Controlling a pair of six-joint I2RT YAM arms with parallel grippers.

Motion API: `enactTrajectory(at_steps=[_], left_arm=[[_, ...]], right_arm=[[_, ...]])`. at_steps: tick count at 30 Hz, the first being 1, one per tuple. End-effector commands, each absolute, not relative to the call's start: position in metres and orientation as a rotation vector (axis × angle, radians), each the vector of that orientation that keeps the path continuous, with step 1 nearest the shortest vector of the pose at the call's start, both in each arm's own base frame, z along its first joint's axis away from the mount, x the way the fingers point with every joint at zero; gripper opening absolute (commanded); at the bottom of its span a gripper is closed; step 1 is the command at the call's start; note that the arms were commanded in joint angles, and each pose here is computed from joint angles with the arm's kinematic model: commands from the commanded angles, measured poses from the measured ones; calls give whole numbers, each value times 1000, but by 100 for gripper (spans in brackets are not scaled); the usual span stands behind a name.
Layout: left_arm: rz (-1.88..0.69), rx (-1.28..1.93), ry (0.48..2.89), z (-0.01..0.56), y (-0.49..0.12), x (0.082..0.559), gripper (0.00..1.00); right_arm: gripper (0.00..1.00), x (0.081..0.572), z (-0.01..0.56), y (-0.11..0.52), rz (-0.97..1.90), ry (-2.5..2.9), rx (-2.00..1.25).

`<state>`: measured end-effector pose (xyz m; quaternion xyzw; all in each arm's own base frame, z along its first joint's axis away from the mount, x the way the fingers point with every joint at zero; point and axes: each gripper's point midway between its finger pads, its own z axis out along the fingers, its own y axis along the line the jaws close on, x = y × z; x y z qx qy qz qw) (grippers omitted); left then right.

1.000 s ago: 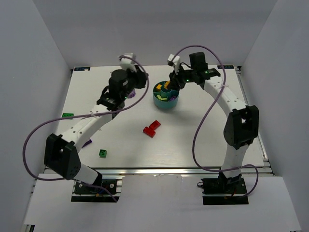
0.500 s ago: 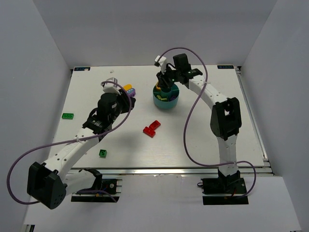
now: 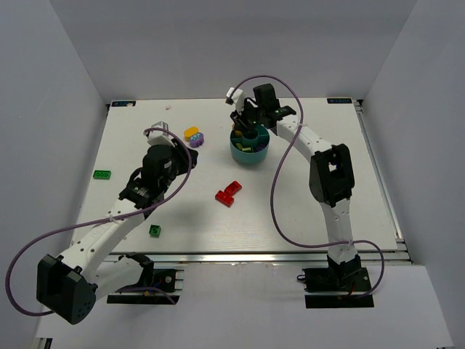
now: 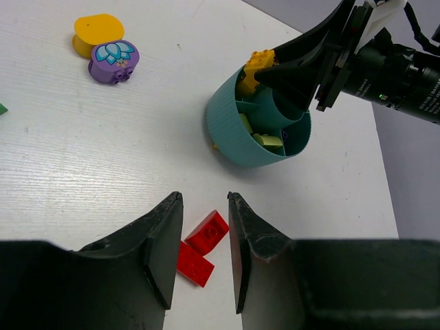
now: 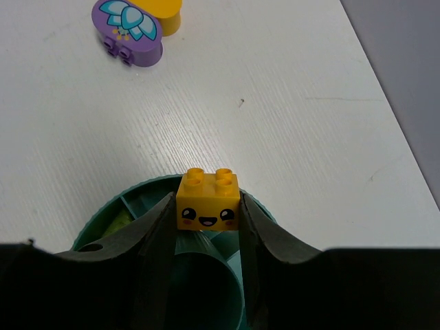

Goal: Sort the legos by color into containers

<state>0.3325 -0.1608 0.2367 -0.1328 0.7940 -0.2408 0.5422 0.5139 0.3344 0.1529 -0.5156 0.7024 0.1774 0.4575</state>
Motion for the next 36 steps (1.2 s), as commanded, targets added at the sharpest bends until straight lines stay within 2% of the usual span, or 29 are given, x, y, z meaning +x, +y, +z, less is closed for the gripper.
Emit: enactTrajectory(at_steps=[1,36], left_arm=[[-552,-341,1885,234,-155,331,43],[-577,-396,1857,228,-144,321,43]], right_arm=[[0,520,167,335,386,1667,-1319],[0,469,158,312,432,1634,-1623]])
